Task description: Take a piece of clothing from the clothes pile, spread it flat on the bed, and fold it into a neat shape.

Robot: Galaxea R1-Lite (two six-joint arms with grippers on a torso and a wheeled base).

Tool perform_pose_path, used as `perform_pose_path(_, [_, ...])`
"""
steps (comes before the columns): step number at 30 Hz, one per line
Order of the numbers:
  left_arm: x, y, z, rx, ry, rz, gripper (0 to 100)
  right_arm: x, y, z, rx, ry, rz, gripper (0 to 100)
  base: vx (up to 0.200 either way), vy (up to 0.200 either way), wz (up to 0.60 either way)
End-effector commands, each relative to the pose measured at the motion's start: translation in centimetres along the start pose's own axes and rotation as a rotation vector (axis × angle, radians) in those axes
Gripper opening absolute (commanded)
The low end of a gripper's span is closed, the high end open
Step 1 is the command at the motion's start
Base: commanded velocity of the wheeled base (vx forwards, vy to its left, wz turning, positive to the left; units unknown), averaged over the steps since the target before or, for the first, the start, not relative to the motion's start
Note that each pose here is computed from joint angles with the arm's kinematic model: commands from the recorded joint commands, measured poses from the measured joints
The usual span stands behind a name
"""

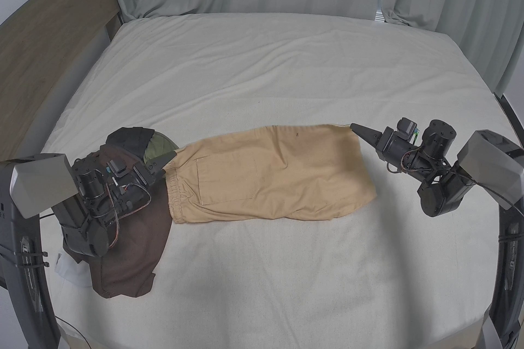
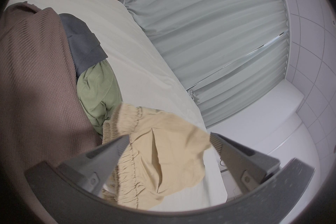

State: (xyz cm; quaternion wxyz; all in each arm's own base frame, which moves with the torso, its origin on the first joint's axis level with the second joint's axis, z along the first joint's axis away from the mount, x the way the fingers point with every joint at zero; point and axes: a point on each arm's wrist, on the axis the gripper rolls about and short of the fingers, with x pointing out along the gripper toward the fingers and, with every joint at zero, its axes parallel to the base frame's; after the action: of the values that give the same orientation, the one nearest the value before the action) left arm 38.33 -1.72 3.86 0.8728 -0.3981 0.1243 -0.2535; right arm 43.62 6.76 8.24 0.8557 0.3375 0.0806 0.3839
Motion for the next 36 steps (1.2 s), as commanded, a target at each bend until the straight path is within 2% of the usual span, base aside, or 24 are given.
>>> perform_pose_path(1, [-0.1, -0.2, 0.2, 0.003, -0.005, -0.004, 100, 0.0, -0.1, -0.3, 0.000, 0.003, 0.001, 100, 0.000, 0.000, 0.00])
perform_pose_path(5, [-0.4, -0.7, 0.4, 0.008, -0.010, -0.006, 100, -0.1, 1.0, -0.7, -0.002, 0.011, 0.019, 100, 0.000, 0.000, 0.00])
perform_pose_path(12, [-1.4, -2.7, 0.9, 0.023, -0.015, -0.026, 100, -2.1, 4.7, -1.5, -0.014, 0.022, 0.055, 100, 0.000, 0.000, 0.00])
perform_pose_path(14, [-1.5, -2.9, 0.9, 0.023, -0.015, -0.029, 100, -2.2, 4.9, -1.6, -0.014, 0.021, 0.056, 100, 0.000, 0.000, 0.00])
perform_pose_path(15, [-2.3, -4.0, 1.1, 0.028, -0.014, -0.042, 100, -3.9, 5.6, -2.5, -0.009, 0.054, 0.028, 100, 0.000, 0.000, 0.00])
perform_pose_path(19, [-2.6, -5.3, 1.1, 0.041, -0.013, -0.061, 100, -5.3, 6.4, -3.5, 0.008, 0.093, 0.005, 100, 0.000, 0.000, 0.00])
perform_pose_path(23, [-2.9, -6.4, 1.6, 0.059, -0.025, -0.084, 100, -5.7, 7.5, -3.7, 0.008, 0.104, 0.016, 100, 0.000, 0.000, 0.00])
perform_pose_path(24, [-3.6, -7.7, 2.2, 0.075, -0.045, -0.109, 100, -6.1, 8.3, -3.5, 0.006, 0.104, 0.026, 100, 0.000, 0.000, 0.00])
perform_pose_path(28, [-4.6, -9.8, 2.2, 0.096, -0.027, -0.160, 100, -6.4, 9.8, -4.4, 0.016, 0.135, 0.045, 100, 0.000, 0.000, 0.00])
perform_pose_path(34, [-6.1, -10.5, 0.9, 0.122, 0.026, -0.159, 100, -6.3, 10.6, -5.7, 0.030, 0.173, 0.052, 100, 0.000, 0.000, 0.00])
perform_pose_path(36, [-6.6, -9.6, -0.1, 0.202, 0.062, -0.136, 100, -6.1, 10.0, -6.7, 0.030, 0.175, 0.009, 100, 0.000, 0.000, 0.00])
